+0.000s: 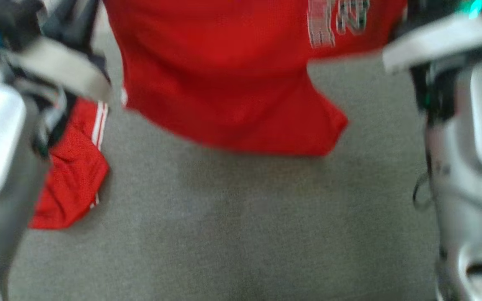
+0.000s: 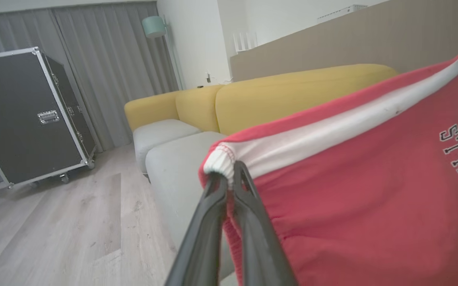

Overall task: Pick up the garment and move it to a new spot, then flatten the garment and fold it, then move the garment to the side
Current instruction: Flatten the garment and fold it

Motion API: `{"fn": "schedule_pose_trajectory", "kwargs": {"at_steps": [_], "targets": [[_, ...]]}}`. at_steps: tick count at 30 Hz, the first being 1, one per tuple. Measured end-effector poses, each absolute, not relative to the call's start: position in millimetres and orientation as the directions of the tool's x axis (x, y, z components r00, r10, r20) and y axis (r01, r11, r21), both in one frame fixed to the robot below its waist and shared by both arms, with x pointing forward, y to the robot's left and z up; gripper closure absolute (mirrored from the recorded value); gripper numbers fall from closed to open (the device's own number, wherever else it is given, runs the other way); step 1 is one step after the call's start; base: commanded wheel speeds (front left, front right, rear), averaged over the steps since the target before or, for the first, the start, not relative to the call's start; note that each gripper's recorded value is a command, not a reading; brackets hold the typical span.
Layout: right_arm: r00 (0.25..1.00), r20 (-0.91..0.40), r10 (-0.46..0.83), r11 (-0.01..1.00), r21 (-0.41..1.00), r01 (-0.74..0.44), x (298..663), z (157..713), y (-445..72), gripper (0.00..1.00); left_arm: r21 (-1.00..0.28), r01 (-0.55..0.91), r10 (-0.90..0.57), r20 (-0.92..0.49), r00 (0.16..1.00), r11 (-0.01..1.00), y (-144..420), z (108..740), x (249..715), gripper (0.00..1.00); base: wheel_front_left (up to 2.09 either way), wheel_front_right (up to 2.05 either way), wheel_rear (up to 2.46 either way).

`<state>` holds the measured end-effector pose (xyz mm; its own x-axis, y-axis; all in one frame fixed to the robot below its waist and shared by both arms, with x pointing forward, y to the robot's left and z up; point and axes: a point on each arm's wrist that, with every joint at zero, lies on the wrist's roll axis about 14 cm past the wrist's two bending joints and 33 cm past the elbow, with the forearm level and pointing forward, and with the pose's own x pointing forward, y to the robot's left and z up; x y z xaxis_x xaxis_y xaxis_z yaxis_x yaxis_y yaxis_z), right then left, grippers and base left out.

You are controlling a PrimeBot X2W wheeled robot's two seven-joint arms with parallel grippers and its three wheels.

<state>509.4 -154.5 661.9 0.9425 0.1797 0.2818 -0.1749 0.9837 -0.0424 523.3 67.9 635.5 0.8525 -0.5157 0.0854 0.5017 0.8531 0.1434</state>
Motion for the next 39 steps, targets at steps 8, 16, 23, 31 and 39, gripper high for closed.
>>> {"fn": "schedule_pose_trajectory", "kwargs": {"at_steps": [8,16,23,31,39], "targets": [[0.907,0.395,0.147,0.989,-0.067,-0.131,599,701,-167,1.00,0.210,0.446,-0.485,0.203,0.851,0.870,66,664,615,1.00,0.00,0.00,0.00],[0.936,0.336,0.106,0.992,-0.105,-0.075,636,674,-180,1.00,0.188,0.432,-0.471,0.334,0.816,0.882,59,677,646,1.00,0.00,0.00,0.00],[0.991,0.043,0.126,0.980,-0.163,-0.117,628,562,-178,1.00,0.141,0.491,-0.507,0.117,0.854,0.860,51,574,632,1.00,0.00,0.00,0.00],[0.951,-0.290,0.112,0.959,-0.220,-0.180,577,468,-192,1.00,0.079,0.579,-0.567,-0.127,0.814,0.812,44,475,561,1.00,0.00,0.00,0.00],[0.881,-0.463,0.094,0.942,-0.245,-0.229,517,434,-201,1.00,0.047,0.622,-0.603,-0.199,0.773,0.781,49,454,497,1.00,0.00,0.00,0.00]]}}
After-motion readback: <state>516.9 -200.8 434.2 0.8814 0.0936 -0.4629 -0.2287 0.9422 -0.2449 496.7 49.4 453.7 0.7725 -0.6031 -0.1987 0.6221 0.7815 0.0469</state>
